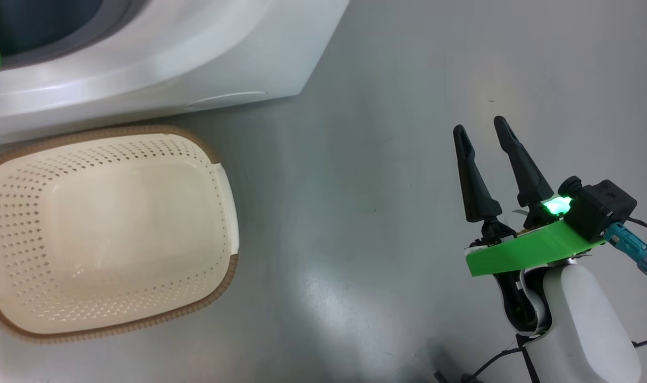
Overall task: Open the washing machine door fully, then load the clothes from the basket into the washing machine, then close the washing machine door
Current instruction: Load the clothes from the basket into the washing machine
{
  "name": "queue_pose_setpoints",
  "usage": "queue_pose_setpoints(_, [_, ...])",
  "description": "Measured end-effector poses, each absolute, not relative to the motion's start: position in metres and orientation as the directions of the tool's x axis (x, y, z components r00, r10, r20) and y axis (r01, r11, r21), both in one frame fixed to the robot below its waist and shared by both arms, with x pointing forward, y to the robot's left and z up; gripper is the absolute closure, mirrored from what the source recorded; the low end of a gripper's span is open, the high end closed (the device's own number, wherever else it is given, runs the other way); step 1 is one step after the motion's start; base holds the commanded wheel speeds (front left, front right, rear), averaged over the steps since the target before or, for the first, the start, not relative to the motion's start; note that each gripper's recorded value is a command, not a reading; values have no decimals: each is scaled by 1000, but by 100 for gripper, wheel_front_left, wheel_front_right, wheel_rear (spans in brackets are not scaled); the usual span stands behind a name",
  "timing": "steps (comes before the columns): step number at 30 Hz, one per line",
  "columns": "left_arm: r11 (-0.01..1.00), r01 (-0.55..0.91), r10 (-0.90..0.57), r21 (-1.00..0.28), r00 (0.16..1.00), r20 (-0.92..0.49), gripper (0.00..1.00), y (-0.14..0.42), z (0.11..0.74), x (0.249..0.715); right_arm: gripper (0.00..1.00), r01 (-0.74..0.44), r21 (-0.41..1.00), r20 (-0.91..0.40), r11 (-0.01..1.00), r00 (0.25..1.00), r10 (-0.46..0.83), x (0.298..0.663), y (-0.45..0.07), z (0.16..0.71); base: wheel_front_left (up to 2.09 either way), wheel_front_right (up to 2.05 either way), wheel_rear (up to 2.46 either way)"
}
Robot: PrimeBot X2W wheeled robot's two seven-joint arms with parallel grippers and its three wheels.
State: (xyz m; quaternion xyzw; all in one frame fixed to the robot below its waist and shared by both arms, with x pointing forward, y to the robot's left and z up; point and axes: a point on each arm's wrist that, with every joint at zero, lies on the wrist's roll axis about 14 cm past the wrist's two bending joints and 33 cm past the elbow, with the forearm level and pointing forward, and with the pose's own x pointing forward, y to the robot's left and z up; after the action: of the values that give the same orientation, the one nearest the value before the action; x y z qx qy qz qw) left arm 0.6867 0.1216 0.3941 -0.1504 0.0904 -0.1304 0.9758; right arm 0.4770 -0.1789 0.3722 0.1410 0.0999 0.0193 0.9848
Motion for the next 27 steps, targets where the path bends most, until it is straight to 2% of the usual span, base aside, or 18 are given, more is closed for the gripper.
queue_pose_setpoints(13, [905, 202, -260, -375, 959, -111, 0, 133, 396, 654, 0, -28, 289, -163, 957, 984, 78, 483, -175, 380, 0, 0, 0])
queue_pose_setpoints(27, [912, 177, -223, -369, 971, -84, 0, 145, 407, 607, 0, -61, 276, -129, 959, 987, 100, 481, -173, 398, 0, 0, 0])
